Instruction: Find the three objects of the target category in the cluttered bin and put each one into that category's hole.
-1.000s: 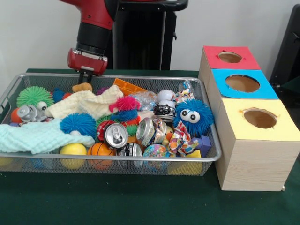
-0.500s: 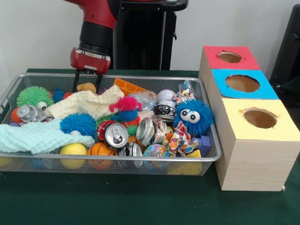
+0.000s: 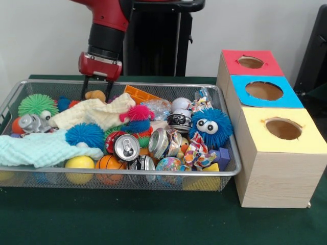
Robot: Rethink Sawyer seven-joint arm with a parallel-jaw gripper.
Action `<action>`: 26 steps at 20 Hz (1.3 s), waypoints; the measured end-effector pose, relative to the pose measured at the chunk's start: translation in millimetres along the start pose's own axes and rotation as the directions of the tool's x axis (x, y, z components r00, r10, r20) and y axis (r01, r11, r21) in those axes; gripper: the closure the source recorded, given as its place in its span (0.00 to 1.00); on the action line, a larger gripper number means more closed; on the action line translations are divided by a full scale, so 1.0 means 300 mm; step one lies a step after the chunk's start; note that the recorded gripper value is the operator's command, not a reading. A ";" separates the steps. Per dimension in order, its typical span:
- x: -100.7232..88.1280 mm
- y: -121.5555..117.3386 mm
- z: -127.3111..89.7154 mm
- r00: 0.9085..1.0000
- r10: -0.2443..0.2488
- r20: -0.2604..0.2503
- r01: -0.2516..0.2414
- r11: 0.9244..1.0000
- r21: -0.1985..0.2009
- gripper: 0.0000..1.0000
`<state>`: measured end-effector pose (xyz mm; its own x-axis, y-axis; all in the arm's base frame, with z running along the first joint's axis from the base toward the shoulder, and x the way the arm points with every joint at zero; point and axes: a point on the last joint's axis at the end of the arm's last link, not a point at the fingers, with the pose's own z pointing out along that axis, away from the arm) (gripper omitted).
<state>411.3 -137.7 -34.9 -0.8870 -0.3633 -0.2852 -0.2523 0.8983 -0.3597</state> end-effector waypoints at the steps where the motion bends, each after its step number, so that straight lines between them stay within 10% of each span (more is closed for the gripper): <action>1: -0.002 0.004 -0.001 1.000 -0.003 0.000 0.003 1.000 -0.001 0.00; 26: -0.154 0.056 -0.103 0.981 -0.131 0.143 0.115 0.987 0.113 0.00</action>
<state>436.1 -98.0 -0.3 -0.7817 -0.5092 -0.3601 -0.3074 0.8170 -0.4880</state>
